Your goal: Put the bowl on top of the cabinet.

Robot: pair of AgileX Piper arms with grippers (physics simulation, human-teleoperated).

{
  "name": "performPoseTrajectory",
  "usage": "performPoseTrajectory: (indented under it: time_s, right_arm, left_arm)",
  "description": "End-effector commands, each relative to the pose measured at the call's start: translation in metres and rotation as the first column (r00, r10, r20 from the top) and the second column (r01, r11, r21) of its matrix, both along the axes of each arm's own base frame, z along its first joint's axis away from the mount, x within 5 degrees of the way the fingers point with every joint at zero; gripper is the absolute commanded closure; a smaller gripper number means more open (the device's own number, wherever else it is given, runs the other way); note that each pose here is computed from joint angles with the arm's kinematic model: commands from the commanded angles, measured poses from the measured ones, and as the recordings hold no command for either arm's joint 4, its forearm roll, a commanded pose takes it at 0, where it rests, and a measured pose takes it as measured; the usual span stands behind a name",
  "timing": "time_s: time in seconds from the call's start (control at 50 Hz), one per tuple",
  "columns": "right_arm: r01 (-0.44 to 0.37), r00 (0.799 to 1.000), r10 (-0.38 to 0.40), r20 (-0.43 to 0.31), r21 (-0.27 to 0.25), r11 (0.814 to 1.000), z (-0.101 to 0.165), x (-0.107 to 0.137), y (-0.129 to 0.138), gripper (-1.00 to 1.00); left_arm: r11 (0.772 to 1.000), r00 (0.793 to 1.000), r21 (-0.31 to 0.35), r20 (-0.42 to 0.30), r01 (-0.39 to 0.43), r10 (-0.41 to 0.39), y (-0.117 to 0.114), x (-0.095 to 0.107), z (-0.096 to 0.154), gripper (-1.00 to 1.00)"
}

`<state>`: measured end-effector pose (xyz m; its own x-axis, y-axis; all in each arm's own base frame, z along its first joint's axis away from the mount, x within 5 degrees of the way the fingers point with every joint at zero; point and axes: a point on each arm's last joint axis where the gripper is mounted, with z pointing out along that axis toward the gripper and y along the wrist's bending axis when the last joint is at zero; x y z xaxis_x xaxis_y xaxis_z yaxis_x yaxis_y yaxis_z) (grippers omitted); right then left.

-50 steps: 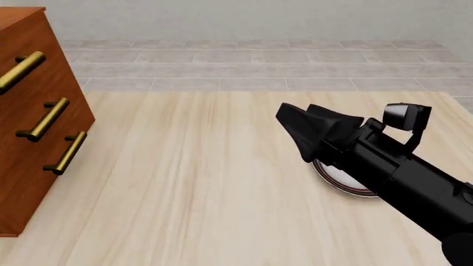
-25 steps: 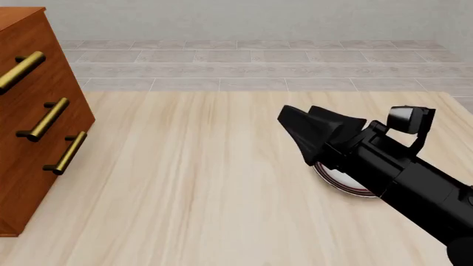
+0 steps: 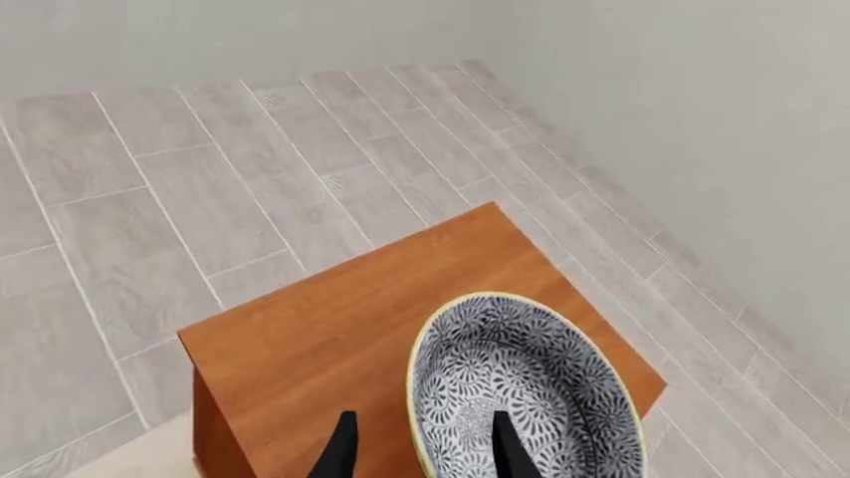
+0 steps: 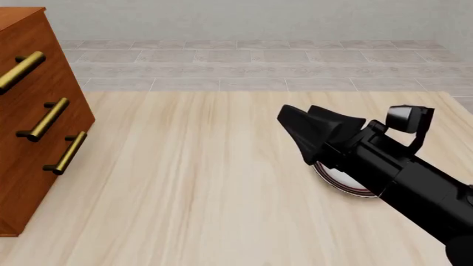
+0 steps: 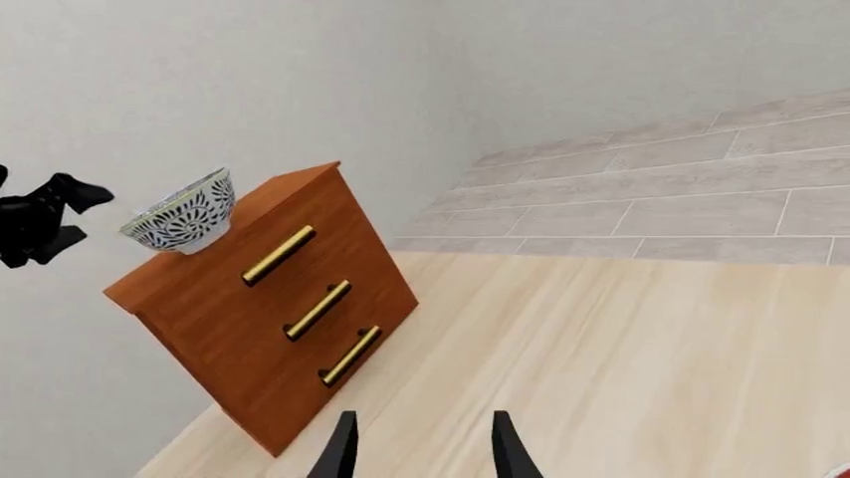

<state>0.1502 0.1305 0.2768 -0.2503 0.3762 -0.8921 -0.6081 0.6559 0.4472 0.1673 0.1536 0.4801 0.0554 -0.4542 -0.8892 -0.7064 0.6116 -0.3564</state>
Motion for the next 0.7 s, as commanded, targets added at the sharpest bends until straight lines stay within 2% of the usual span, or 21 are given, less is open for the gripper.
performPoseTrajectory:
  time_s: [0.02, 0.5, 0.7]
  right_arm:
    - [0.001, 1.0, -0.001, 0.0, -0.001, 1.0, 0.0, 0.002, 0.001, -1.0]
    - [-0.001, 1.0, 0.001, 0.001, 0.0, 1.0, 0.001, -0.001, -0.001, -1.0]
    - [-0.002, 1.0, 0.002, 0.0, 0.0, 1.0, 0.0, 0.0, 0.0, -1.0]
  left_arm:
    - [1.0, 0.999, 0.011, 0.033, 0.003, -0.004, -0.009, -0.008, 0.016, -1.0]
    - [0.999, 0.995, 0.036, 0.093, 0.024, -0.028, -0.032, -0.025, 0.045, -1.0]
    - [0.997, 0.993, 0.048, 0.098, 0.068, -0.072, -0.045, -0.029, 0.051, -1.0]
